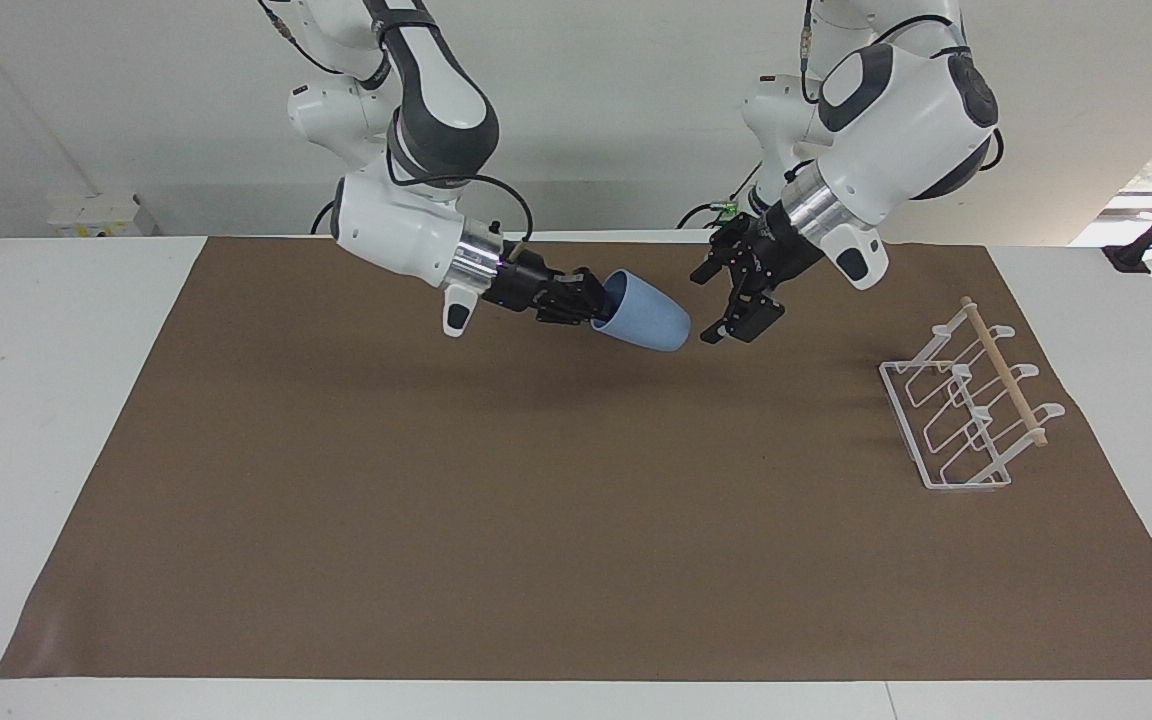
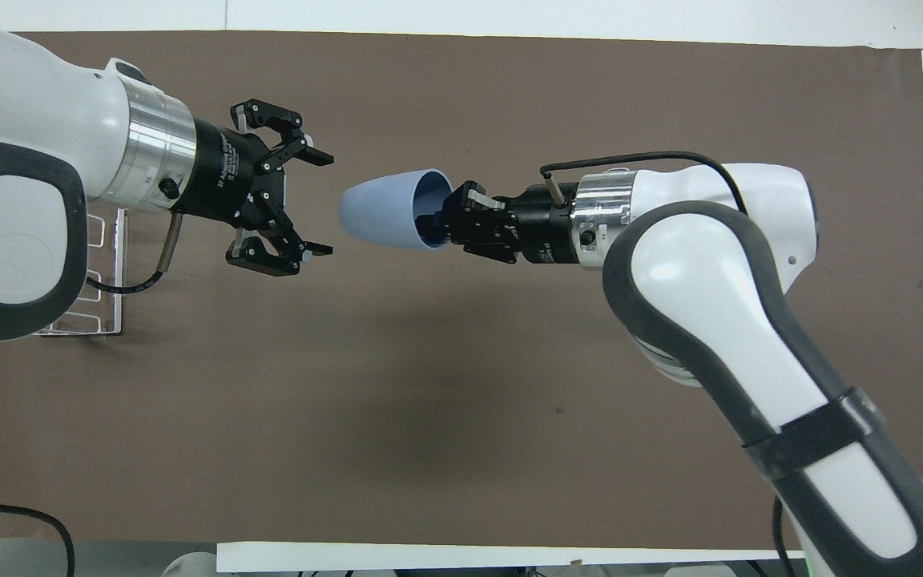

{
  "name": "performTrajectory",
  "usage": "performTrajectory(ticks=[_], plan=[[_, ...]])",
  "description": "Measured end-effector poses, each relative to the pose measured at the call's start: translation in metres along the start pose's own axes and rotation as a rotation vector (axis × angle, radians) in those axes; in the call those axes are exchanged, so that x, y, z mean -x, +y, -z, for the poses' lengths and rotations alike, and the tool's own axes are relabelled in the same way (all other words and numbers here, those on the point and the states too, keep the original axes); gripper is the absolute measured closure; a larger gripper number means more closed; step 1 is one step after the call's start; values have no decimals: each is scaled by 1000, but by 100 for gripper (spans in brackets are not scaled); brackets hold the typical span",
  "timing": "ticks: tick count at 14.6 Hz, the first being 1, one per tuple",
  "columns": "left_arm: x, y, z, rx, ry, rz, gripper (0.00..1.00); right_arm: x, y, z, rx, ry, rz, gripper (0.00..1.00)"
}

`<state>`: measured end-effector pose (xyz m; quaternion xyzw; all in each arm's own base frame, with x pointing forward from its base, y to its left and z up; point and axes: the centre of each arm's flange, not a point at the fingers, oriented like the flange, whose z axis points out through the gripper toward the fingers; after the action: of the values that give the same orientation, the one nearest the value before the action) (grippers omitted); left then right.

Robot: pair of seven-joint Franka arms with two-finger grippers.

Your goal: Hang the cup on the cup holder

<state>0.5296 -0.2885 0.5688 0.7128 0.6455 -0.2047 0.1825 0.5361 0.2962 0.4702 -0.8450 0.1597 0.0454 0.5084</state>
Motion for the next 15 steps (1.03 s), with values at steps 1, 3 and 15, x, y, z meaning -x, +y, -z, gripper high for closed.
performTrajectory(ticks=[1,3,15], plan=[[-2,1,-6,-7,2,4,0,7,-3,-9,4,3,-7,96],[-6,1,-18,-29,10,12,1,13,-4,-19,12,21,-24,96],[2,-6,-37,-53,46,-15,21,13,-2,-24,16,20,-35,95]])
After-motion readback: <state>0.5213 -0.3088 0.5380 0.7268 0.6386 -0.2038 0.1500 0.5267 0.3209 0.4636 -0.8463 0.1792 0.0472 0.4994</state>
